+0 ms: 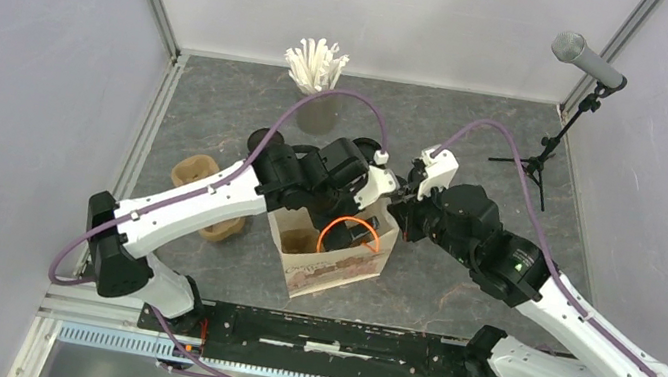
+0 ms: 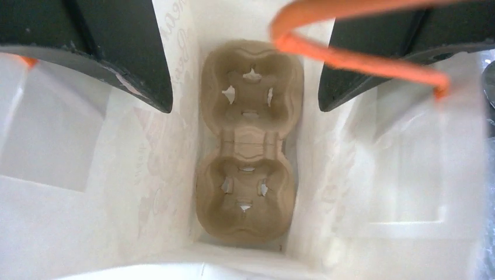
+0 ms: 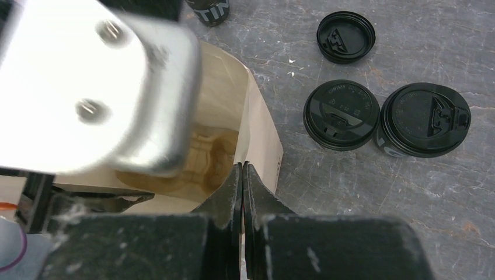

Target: Pack the takeout coffee

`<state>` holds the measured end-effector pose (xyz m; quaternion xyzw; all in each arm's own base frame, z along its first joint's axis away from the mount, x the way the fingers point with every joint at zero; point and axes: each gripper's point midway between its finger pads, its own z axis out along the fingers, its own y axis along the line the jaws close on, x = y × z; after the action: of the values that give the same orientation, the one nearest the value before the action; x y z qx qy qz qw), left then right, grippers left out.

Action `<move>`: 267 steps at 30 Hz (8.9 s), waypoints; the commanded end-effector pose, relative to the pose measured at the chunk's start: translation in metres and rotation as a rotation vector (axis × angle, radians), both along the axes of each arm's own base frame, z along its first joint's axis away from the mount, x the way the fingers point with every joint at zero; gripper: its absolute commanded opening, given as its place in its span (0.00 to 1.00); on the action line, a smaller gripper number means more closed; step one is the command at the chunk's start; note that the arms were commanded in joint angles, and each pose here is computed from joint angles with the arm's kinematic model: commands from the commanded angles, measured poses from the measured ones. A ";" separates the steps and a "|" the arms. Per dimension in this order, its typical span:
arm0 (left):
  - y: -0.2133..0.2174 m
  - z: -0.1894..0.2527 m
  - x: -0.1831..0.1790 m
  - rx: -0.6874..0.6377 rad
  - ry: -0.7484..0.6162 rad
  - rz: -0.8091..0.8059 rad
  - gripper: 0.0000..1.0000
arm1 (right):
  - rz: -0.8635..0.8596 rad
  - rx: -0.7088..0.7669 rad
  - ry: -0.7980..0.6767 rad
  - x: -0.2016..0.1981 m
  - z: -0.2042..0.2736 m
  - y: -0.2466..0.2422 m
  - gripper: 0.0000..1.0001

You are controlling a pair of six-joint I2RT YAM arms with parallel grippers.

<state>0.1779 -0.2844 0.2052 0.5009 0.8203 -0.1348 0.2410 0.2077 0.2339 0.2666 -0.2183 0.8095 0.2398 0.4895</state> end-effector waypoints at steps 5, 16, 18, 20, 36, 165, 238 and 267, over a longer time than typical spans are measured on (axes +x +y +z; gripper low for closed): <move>-0.008 0.076 -0.013 -0.281 -0.005 0.119 1.00 | -0.024 0.030 -0.012 -0.003 -0.002 -0.007 0.00; 0.011 0.117 -0.018 -0.508 -0.010 0.332 1.00 | -0.063 0.051 -0.010 0.003 0.011 -0.008 0.00; 0.010 0.132 -0.018 -0.572 -0.026 0.336 1.00 | -0.079 0.048 -0.012 0.004 0.011 -0.010 0.00; 0.013 0.148 -0.017 -0.631 -0.052 0.347 1.00 | -0.098 0.049 -0.011 0.006 0.011 -0.012 0.00; 0.113 0.191 -0.010 -0.806 -0.232 0.727 1.00 | -0.108 0.125 -0.054 0.008 0.045 -0.011 0.26; 0.066 0.094 -0.054 -0.511 0.365 0.819 0.62 | -0.222 0.025 -0.126 0.024 0.095 -0.038 0.80; 0.082 0.105 0.077 -0.497 -0.045 0.474 0.02 | 0.222 -0.156 -0.307 0.054 0.120 0.042 0.91; 0.124 0.066 -0.013 -0.429 0.198 0.660 0.70 | 0.593 0.065 -0.391 -0.010 0.132 0.120 0.00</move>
<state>0.1762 -0.1680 0.2862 0.1429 0.8872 -0.2853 0.3332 0.1904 0.3487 0.3690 -0.4972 0.6080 0.3429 0.5153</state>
